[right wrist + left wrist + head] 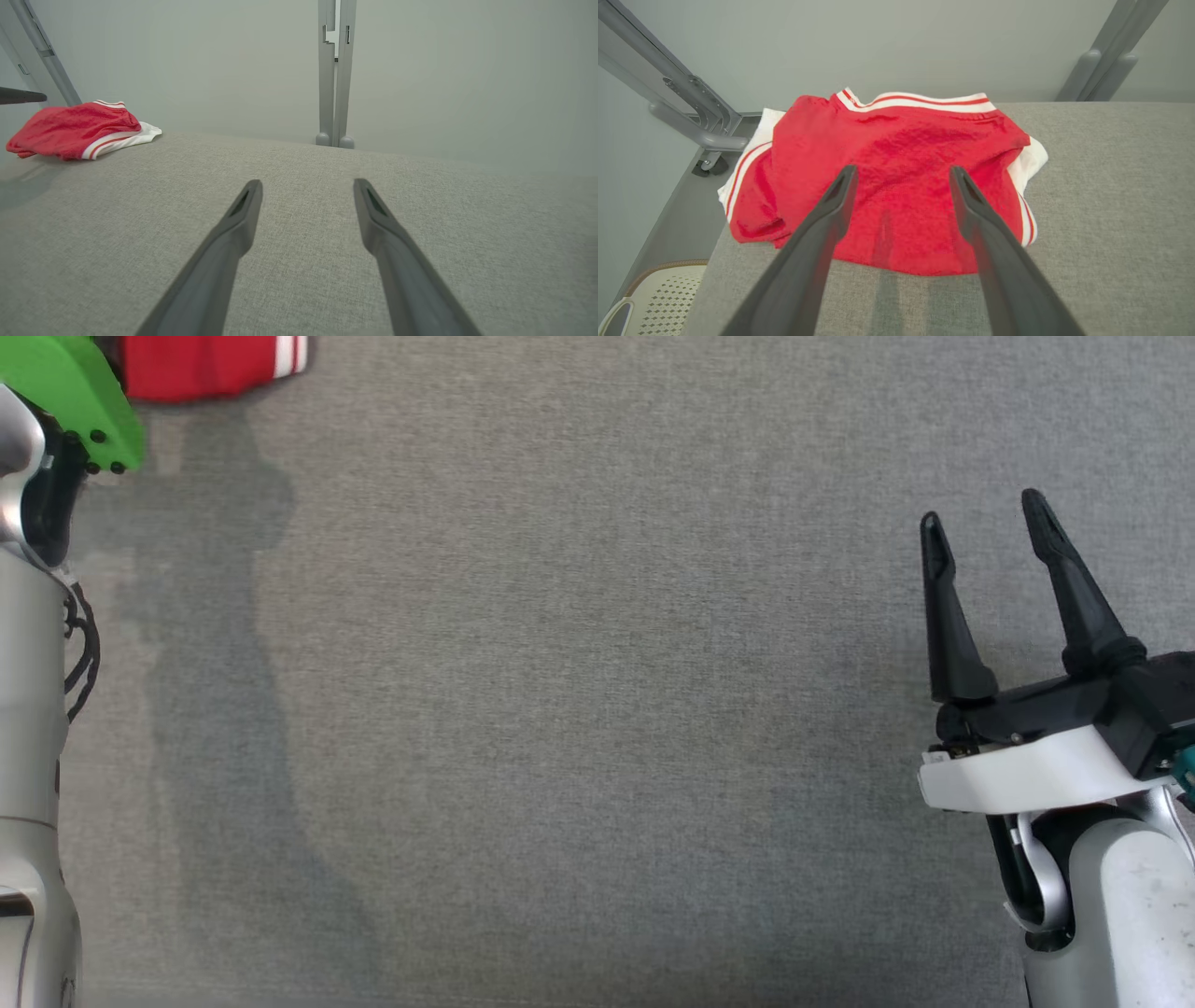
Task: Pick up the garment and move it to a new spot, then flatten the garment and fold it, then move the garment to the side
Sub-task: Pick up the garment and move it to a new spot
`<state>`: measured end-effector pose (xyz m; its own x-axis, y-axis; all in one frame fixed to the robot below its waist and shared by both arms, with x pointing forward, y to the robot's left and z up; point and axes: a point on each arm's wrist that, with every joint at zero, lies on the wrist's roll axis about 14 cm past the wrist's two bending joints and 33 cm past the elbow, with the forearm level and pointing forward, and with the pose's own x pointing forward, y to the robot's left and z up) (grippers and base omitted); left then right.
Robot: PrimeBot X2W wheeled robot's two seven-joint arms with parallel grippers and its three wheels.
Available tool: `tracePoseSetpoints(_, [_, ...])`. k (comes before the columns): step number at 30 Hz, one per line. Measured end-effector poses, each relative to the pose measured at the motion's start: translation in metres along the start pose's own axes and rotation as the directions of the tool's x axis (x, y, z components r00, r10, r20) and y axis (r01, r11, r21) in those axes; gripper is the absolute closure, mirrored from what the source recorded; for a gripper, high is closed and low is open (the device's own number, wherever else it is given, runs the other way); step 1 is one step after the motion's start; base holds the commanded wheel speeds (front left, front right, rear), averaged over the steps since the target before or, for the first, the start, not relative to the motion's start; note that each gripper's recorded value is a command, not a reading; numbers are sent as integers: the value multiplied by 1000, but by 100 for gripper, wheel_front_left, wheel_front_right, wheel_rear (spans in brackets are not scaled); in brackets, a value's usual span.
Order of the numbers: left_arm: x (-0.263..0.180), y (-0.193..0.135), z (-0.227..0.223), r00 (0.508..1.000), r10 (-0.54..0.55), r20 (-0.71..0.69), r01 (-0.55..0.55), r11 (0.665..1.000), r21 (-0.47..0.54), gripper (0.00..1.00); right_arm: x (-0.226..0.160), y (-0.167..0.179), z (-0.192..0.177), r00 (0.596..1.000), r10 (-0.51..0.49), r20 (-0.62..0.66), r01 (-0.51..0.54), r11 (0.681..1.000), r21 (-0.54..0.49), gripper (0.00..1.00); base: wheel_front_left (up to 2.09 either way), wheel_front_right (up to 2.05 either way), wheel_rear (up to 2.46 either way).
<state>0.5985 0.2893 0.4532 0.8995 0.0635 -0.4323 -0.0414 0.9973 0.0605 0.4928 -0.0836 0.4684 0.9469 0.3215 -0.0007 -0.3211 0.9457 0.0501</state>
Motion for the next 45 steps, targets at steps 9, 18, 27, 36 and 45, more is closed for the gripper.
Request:
tracePoseSetpoints(9, [36, -43, -83, 958, -93, -271, 91, 996, -19, 0, -12, -37, -27, 993, -99, -72, 97, 995, -31, 0, 0, 0, 0])
tracePoseSetpoints(18, [42, -37, -93, 945, -77, -318, 78, 997, -9, 93, -15, -46, -26, 990, -123, -67, 121, 992, -38, 0, 0, 0, 0])
tracePoseSetpoints(27, [30, -18, -57, 980, -34, -197, 43, 998, 43, 100, -20, -46, -11, 992, -127, -23, 127, 992, -23, 0, 0, 0, 0])
tracePoseSetpoints(36, [-4, -30, 31, 996, -78, 38, 72, 990, 125, 100, -37, -42, 23, 989, -137, 51, 137, 991, 3, 0, 0, 0, 0])
tracePoseSetpoints(45, [-78, -99, 135, 922, -277, 271, 208, 944, 257, 100, -78, -47, 66, 972, -185, 148, 183, 983, 26, 0, 0, 0, 0])
